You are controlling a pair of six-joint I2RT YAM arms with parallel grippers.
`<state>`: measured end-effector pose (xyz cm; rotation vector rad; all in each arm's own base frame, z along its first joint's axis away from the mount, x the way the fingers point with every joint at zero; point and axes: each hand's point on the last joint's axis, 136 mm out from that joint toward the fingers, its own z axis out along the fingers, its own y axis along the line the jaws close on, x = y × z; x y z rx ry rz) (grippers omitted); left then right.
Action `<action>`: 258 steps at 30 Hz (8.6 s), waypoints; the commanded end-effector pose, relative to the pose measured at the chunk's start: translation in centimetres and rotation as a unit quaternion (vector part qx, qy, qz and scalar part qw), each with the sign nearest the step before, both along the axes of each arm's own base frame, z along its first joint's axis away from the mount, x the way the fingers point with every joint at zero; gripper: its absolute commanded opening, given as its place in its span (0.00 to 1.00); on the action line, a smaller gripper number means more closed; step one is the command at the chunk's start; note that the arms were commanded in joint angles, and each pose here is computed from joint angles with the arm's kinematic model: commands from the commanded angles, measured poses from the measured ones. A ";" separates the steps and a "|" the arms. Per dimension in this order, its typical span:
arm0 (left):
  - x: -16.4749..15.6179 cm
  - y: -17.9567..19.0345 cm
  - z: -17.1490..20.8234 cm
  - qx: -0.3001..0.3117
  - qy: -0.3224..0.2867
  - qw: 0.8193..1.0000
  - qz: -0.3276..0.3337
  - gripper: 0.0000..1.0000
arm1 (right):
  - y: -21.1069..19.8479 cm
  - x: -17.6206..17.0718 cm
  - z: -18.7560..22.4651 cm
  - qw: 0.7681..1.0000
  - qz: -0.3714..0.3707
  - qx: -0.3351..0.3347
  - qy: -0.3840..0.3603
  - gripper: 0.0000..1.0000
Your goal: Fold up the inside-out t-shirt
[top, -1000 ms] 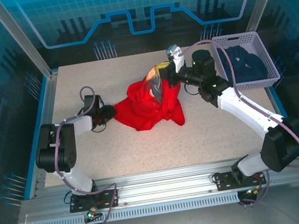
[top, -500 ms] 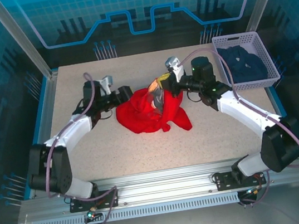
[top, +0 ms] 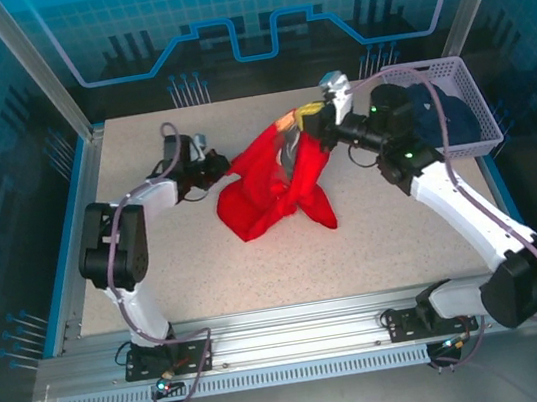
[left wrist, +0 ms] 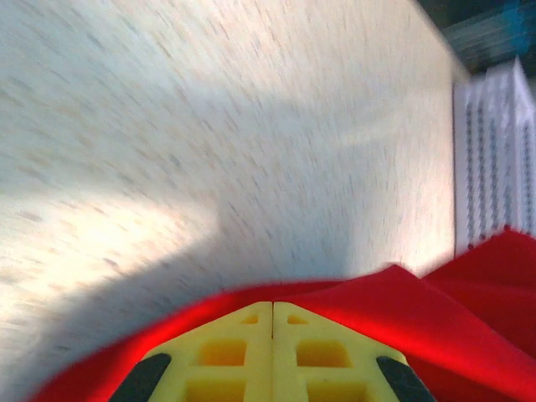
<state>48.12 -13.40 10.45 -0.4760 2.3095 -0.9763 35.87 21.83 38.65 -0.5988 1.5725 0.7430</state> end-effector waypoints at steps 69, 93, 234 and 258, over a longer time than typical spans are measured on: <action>-8.5 1.6 -4.9 0.028 0.022 0.999 0.021 0.16 | 0.4 -5.9 -23.7 0.951 0.005 -0.176 0.252 0.00; -11.5 -13.7 -3.1 0.258 -0.111 0.869 -0.407 0.68 | -2.6 -7.0 -25.6 0.948 -0.047 -0.161 0.271 0.00; -9.3 -1.4 30.1 -0.184 -0.471 0.824 -0.256 0.00 | -10.2 -1.9 -25.0 0.922 -0.272 -0.051 0.270 0.48; -9.4 -4.3 27.7 -0.087 -0.400 0.879 -0.243 0.00 | 13.8 -2.5 -20.3 0.954 0.235 -0.087 0.168 0.62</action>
